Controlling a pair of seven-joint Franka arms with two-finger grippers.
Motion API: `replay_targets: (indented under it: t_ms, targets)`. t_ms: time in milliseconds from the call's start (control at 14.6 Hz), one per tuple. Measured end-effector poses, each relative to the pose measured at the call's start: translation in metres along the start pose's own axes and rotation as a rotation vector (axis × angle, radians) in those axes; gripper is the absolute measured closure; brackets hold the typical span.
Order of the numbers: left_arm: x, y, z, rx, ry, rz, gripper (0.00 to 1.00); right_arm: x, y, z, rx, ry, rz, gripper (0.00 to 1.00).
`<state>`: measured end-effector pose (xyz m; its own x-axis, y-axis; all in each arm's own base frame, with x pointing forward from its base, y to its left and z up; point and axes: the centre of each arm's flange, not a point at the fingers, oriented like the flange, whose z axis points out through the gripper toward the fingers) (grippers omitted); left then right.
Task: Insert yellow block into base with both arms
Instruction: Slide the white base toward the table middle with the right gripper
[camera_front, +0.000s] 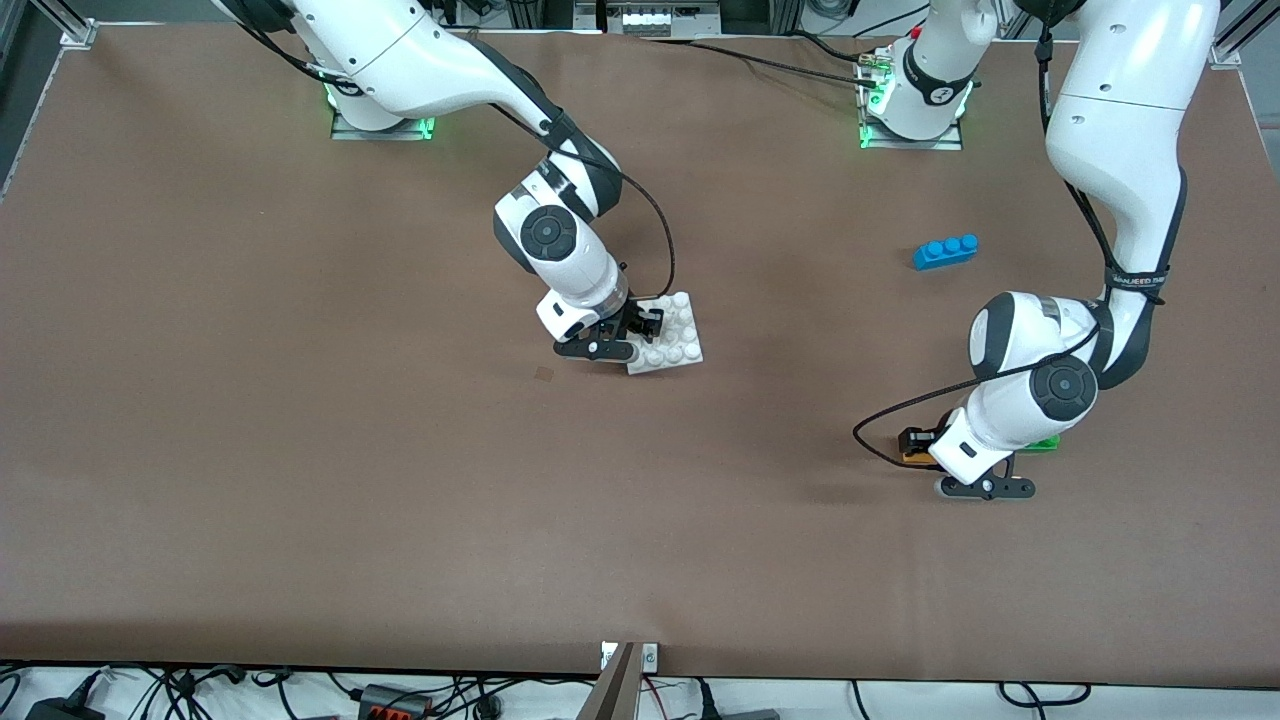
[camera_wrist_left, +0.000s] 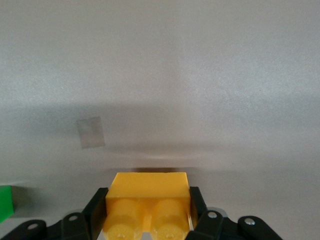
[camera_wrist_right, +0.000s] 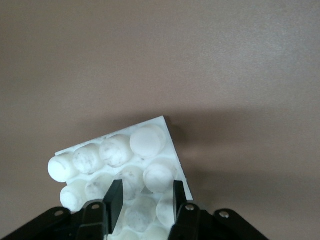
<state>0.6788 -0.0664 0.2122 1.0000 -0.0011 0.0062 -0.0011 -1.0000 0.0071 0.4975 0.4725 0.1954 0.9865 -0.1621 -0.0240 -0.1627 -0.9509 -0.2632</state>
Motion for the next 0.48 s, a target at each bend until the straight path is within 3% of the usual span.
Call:
replay_targets:
  t_ms: [478]
  targets:
    - [-0.005, 0.022, -0.008, -0.017, -0.028, 0.009, 0.29, -0.003, -0.002, 0.001, 0.0, -0.002, 0.063, 0.53]
